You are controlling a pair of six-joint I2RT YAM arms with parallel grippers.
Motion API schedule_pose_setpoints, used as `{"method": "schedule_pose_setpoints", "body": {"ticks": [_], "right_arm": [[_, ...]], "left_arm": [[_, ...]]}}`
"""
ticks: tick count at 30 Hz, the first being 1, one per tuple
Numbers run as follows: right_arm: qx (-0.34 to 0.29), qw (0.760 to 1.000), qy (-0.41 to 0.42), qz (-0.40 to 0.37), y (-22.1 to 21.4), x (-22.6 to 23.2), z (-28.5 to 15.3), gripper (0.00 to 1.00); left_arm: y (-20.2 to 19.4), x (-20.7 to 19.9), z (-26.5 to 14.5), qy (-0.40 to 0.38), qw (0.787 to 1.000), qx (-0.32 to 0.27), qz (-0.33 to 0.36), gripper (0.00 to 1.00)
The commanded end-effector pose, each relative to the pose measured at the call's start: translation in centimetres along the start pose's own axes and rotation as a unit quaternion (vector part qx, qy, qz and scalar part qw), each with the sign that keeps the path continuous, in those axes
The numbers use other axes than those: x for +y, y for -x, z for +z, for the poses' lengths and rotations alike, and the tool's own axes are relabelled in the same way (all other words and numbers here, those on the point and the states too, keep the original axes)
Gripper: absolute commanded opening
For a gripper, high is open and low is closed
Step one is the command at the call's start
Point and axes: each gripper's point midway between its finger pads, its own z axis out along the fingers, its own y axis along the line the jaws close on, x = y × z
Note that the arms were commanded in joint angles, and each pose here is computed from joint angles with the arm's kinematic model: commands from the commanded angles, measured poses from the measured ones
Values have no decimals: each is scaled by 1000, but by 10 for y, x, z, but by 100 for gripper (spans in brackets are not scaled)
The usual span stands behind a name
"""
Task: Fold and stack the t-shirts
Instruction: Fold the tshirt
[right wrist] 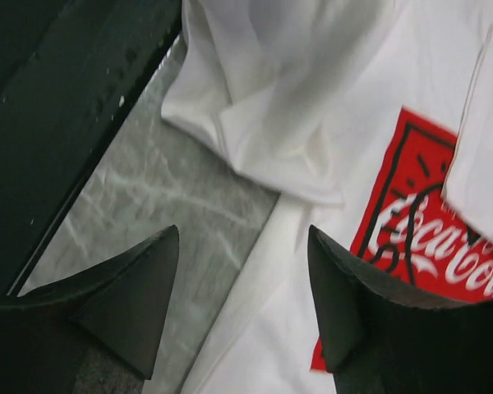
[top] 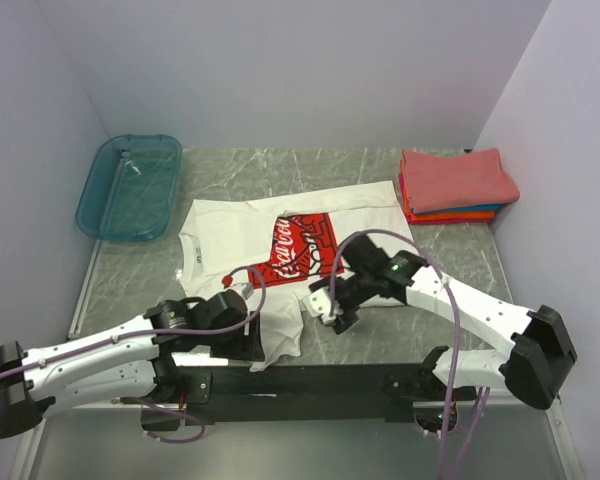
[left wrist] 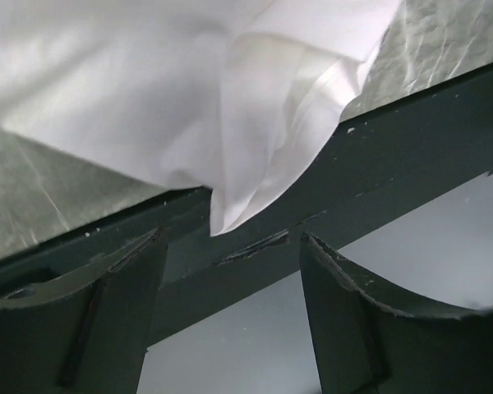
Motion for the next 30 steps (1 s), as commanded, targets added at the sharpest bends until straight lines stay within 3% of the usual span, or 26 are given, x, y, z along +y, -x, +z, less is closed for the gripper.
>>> {"method": "schedule_pose_setpoints", "body": {"ticks": [1,6,11,16,23,30], "right_arm": [[-3,999,-24,-36,25,-17,28,70],[39,997,9,-63,22,-2,69,63],[68,995,26,-64,19,5,94,50],[87,994,33,-53,11,5,104,40],[99,994,34,-43,1,5,110,38],[95,994,36,-46,4,10,103,20]], "left_arm": [[-7,-5,-3,-34,997,-1,-63,71],[-9,1,-10,-40,995,-15,-88,72],[-8,2,-9,-39,995,-19,-88,71],[-9,5,-7,-29,996,-17,-81,71],[-6,3,-10,-34,996,-22,-77,71],[-9,0,-9,-44,996,-14,-70,71]]}}
